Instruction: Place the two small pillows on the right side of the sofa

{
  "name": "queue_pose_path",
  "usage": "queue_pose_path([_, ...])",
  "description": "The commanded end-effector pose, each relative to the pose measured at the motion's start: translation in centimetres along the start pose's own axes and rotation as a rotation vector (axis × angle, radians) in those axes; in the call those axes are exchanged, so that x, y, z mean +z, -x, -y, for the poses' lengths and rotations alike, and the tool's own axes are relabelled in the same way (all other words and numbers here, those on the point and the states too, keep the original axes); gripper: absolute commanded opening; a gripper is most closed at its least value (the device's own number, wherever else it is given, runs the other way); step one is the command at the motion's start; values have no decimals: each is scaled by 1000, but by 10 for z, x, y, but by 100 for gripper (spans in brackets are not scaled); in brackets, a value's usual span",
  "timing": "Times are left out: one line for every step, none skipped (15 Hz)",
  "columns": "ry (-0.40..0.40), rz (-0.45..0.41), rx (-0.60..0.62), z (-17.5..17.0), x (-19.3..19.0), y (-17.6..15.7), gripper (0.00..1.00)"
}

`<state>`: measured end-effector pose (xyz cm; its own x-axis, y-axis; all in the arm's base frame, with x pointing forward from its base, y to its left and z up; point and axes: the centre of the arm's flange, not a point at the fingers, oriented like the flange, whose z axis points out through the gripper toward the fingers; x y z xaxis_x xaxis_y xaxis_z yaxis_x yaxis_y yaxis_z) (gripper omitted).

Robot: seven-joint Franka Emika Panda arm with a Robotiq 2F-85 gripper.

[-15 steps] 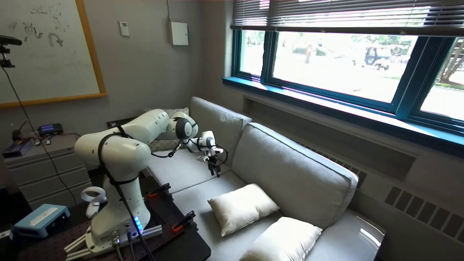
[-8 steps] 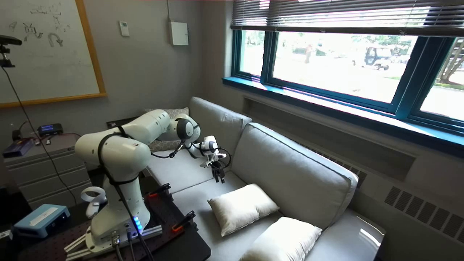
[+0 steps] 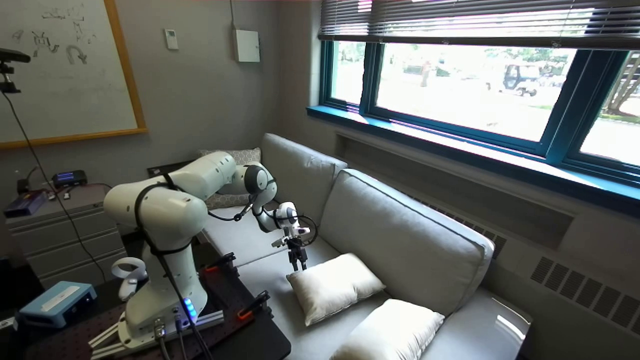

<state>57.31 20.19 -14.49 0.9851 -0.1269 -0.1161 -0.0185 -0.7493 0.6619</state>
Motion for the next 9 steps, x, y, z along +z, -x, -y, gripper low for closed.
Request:
queue_pose_path([39, 46, -40, 45, 44, -27, 100])
queue_pose_path([39, 57, -46, 46, 52, -26, 100])
queue_pose_path([43, 63, -56, 46, 58, -26, 100])
queue_pose_path([41, 69, -65, 45, 62, -24, 100])
queue_pose_path([38, 75, -57, 41, 66, -28, 100])
queue_pose_path([40, 74, -49, 36, 68, -30, 100])
queue_pose_path([43, 70, -36, 28, 68, -34, 100])
queue_pose_path([60, 63, -25, 18, 71, -38, 100])
queue_pose_path([74, 56, -14, 7, 73, -42, 100])
